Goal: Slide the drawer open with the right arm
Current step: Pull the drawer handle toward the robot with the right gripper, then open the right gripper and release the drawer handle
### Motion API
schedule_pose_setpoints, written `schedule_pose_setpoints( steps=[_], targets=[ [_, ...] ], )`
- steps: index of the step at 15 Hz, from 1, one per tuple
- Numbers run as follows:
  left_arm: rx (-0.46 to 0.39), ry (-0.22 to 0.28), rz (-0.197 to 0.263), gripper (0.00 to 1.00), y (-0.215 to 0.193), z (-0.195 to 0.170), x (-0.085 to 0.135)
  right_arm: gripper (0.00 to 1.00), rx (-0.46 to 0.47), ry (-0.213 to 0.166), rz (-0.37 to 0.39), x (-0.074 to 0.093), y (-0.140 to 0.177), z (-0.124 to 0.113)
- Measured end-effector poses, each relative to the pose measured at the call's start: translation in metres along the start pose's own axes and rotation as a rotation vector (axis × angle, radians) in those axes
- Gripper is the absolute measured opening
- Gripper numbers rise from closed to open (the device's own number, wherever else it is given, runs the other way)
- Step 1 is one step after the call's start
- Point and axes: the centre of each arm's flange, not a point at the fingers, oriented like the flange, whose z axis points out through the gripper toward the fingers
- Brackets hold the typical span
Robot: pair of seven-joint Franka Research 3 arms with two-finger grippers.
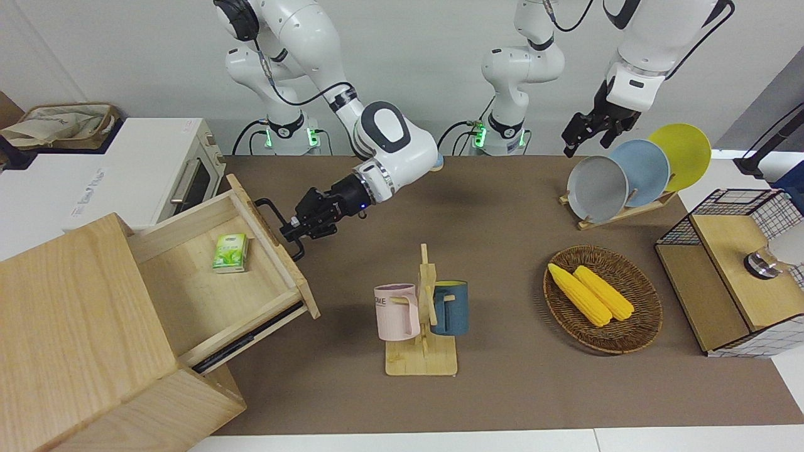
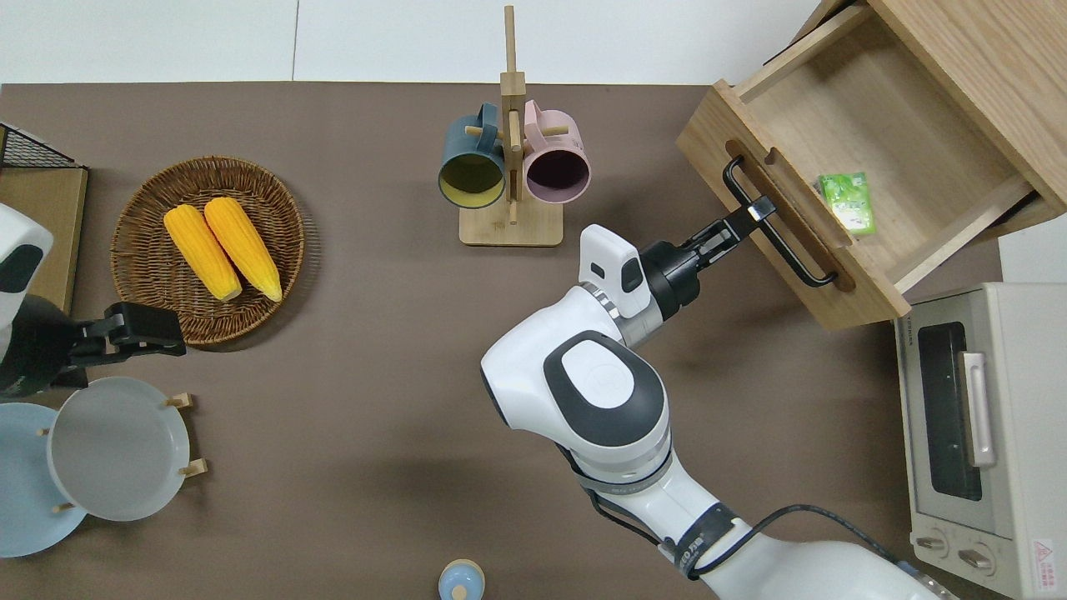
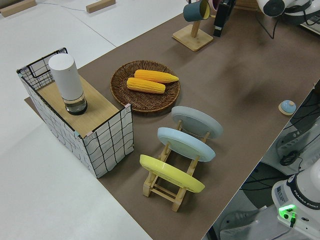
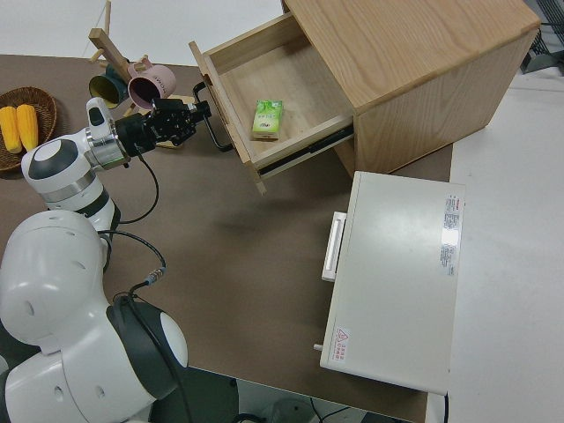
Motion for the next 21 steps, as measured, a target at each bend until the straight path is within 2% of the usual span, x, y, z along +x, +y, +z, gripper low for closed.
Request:
schedule_pose_setpoints(
  steps=[9,21],
  targets=[
    [0.0,0.0,0.0,1.0,0.0,0.0,0.0,0.19,0.025,0.002,-0.005,-0.004,0.0,-0.046],
    [0.0,0.0,0.0,1.0,0.0,0.0,0.0,0.19,0.047,-0.02,-0.003,-0.007,0.002,-0.057]
  ],
)
